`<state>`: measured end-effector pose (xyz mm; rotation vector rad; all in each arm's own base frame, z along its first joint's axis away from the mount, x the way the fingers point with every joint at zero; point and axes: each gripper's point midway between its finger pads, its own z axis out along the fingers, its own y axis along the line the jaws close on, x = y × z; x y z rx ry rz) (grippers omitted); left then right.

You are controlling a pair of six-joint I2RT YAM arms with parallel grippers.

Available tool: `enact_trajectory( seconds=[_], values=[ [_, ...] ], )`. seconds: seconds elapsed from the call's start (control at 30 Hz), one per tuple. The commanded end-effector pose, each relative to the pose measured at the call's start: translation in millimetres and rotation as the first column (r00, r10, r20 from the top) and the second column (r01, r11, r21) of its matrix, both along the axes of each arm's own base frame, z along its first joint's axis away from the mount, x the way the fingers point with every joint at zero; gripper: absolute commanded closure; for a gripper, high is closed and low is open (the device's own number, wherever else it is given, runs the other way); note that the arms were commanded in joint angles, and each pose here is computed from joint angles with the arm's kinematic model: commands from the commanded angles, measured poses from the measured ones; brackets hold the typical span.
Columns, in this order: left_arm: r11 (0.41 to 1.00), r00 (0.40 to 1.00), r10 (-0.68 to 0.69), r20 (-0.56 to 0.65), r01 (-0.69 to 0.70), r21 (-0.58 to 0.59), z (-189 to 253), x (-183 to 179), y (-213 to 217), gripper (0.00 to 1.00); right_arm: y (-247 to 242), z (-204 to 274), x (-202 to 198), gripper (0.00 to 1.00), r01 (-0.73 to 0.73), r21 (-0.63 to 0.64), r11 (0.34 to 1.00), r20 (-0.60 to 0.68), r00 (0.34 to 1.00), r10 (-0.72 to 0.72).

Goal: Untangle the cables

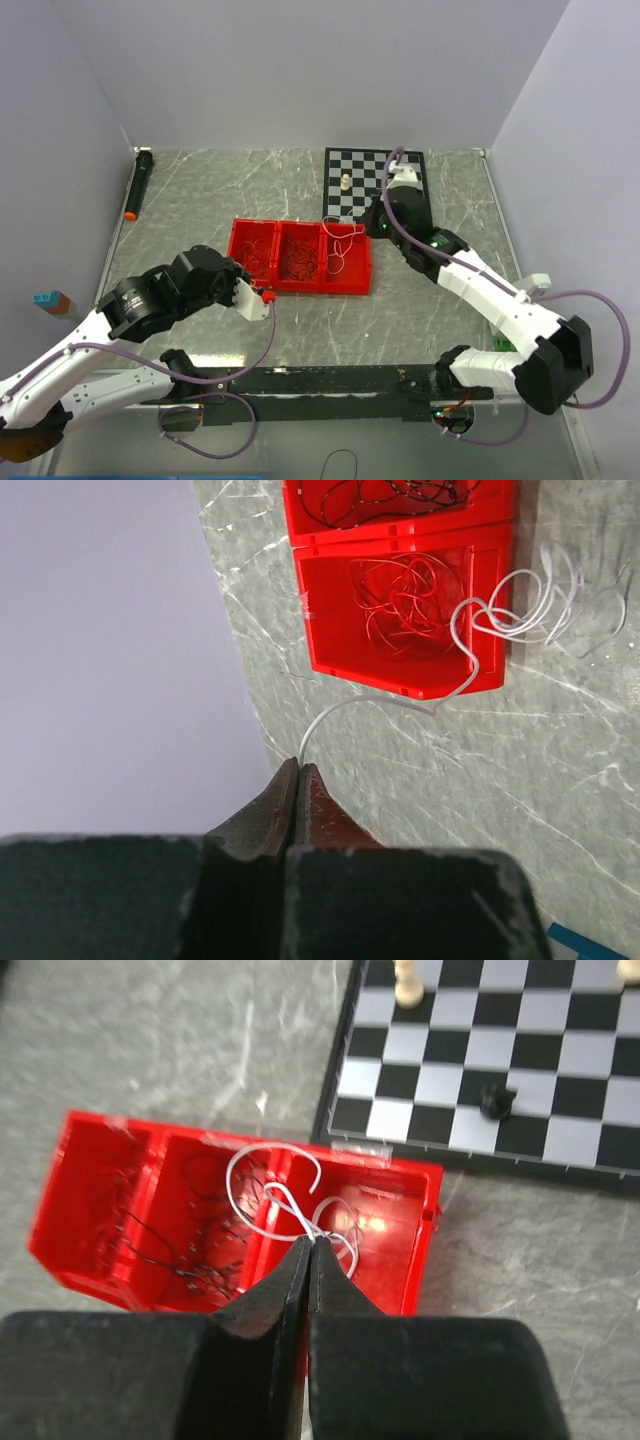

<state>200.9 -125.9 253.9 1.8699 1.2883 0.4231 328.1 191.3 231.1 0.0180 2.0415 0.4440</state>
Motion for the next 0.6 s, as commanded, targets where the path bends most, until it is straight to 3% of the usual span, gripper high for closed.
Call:
enact_trajectory(
  seconds=[0.0,0.23,0.4,0.57],
  values=[
    [0.996,0.998,-0.007,0.062,0.013,-0.086,37,3,-6,0.99,0,-38,0,1.0,0.041,-0.079,0.996,-0.068,0.997,-0.046],
    [0.943,0.998,-0.063,0.024,0.067,-0.327,110,-8,-36,0.99,9,-89,-7,0.99,0.042,-0.164,0.986,-0.209,0.975,-0.076],
    [0.916,0.988,-0.154,-0.014,0.138,-0.376,134,-22,-50,0.99,16,-63,-10,0.45,0.007,-0.118,0.993,-0.161,0.987,-0.026],
    [0.881,0.975,-0.211,0.069,0.22,-0.418,158,-23,-61,0.99,21,-6,-24,0.27,-0.087,-0.008,0.996,-0.001,0.996,0.087]
  ],
)
